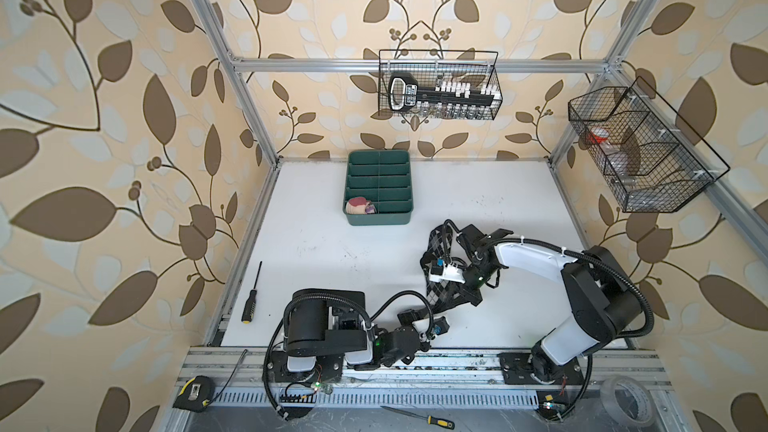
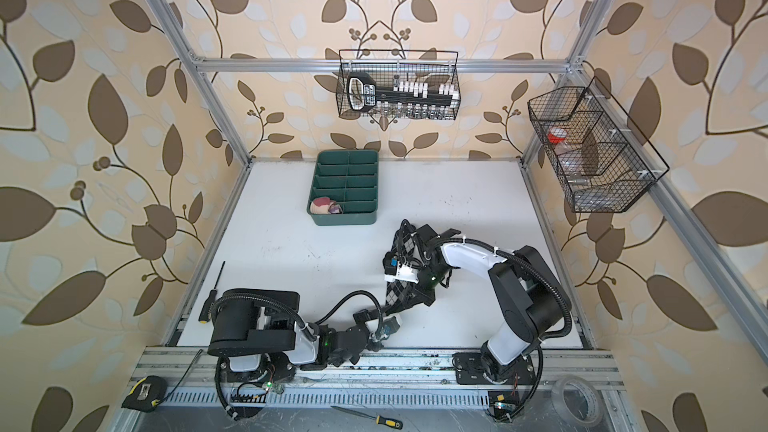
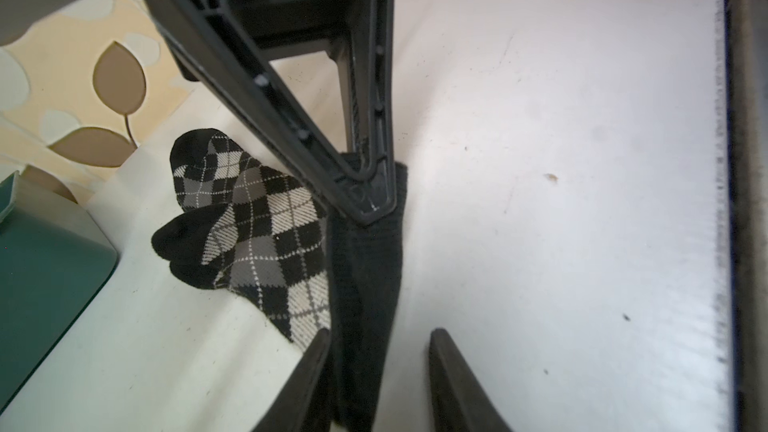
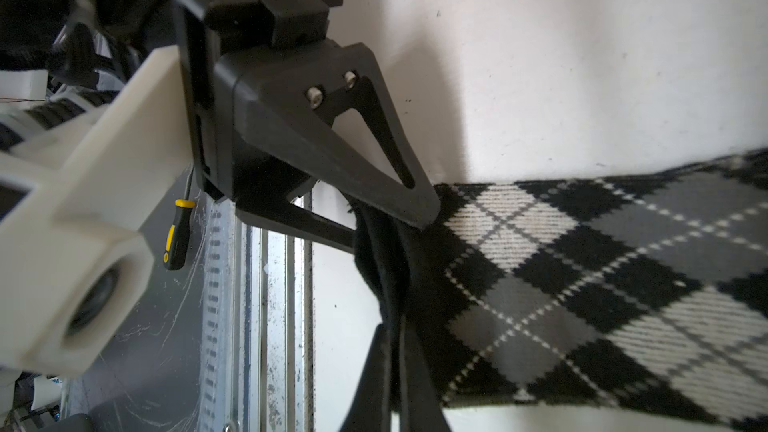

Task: Roll the socks

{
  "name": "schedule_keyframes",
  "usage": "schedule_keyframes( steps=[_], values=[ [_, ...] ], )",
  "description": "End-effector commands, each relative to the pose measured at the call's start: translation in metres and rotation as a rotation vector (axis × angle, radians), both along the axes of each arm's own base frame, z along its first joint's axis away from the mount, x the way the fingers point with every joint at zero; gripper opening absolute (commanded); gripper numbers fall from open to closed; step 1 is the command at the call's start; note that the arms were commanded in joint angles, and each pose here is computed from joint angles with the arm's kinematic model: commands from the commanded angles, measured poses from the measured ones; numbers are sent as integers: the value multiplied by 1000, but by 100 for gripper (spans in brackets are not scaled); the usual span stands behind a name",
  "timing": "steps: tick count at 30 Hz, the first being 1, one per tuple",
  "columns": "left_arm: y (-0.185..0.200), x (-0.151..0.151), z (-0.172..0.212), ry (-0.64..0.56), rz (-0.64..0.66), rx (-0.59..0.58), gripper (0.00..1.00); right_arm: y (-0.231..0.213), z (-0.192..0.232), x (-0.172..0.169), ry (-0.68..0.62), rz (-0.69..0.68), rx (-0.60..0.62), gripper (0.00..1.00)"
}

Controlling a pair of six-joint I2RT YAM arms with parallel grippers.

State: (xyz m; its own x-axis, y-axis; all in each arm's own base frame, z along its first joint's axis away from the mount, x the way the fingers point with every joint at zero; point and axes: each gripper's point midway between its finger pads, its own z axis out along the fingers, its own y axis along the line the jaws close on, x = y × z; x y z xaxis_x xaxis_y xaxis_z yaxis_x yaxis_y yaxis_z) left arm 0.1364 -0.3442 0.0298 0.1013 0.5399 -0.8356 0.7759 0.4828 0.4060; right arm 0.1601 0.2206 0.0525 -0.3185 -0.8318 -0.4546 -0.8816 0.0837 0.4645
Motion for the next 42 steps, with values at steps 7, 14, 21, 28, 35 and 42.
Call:
schedule_keyframes(
  steps=[7,14,21,28,35,42],
  values=[
    [-12,-3,23,64,18,-16,21,-3,-6,-3,-15,0,3,4],
    [-14,-6,20,82,3,4,11,-3,-2,0,-64,-3,13,22],
    [-8,-5,25,100,27,-62,58,-1,4,-1,-80,-7,55,17],
    [-7,-8,20,100,3,-42,49,0,8,2,-103,-12,62,15],
    [-8,-14,9,100,-43,3,56,0,32,17,-208,-76,145,17],
    [-15,-15,-4,110,-77,51,36,3,65,28,-312,-145,255,16]
  ],
)
